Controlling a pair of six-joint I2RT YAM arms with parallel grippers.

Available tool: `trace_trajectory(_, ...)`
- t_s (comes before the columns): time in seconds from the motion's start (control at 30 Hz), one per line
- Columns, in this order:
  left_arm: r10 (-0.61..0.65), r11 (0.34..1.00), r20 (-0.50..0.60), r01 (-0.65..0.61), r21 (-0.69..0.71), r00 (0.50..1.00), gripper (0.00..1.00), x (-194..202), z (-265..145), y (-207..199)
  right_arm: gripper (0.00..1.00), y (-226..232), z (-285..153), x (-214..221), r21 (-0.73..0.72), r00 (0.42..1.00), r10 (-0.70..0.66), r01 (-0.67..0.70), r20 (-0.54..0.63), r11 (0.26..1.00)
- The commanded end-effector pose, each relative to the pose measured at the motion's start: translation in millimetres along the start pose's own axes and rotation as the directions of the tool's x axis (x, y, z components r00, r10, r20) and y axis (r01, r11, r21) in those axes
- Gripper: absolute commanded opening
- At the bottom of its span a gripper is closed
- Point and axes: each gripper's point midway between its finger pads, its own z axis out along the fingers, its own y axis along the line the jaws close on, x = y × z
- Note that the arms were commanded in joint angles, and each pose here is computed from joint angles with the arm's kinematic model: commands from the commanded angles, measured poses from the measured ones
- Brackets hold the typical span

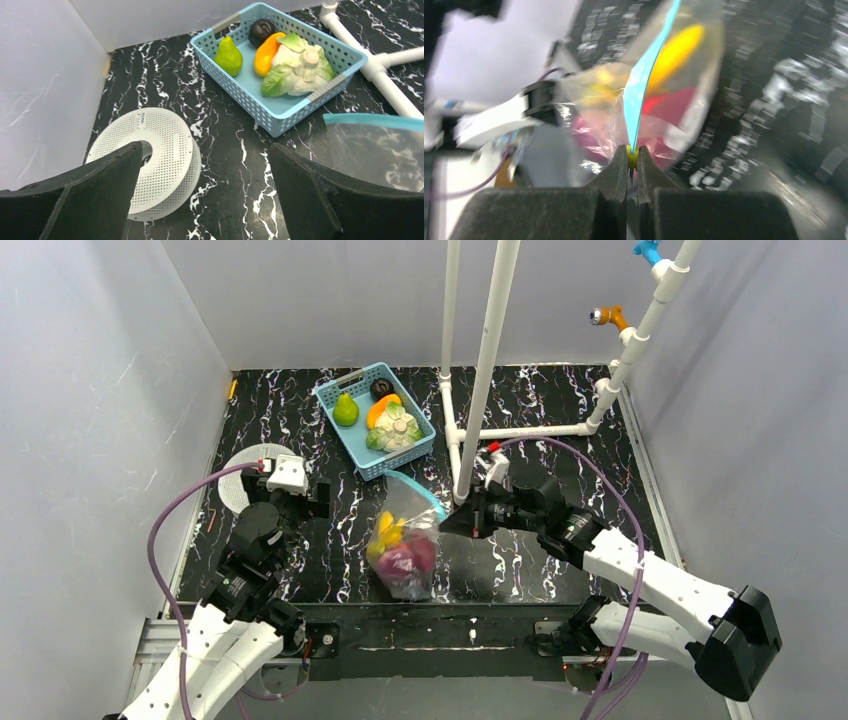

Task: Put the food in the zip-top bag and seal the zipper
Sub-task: Place the zipper food storage bag at the center of the board.

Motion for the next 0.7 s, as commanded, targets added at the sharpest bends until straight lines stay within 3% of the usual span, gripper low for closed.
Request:
trace_trajectory(0.0,-0.043,0.998,0.041,0.042,0.042,0.998,0.98,-14,1,-7,0.01,-91,-22,12,0.333,0.984,0.145,-0.172,0.107,0.927)
trace_trajectory(0.2,-0.033,0.998,0.032,0.031,0.062,0.999,0.98,-13,2,-11,0.01,-143,-48,33,0.473,0.969,0.211,-0.247,0.130,0.846)
trace_trajectory(0.43,-0.020,0.998,0.028,0.018,0.057,0.999,0.98,-10,4,-11,0.01,-144,-19,39,0.402,0.949,0.308,-0.306,0.062,0.863)
trace_trajectory(0.67,-0.019,0.997,0.009,0.018,0.076,1.000,0.98,-7,4,-15,0.04,-178,-15,52,0.531,0.938,0.345,-0.316,0.047,0.787)
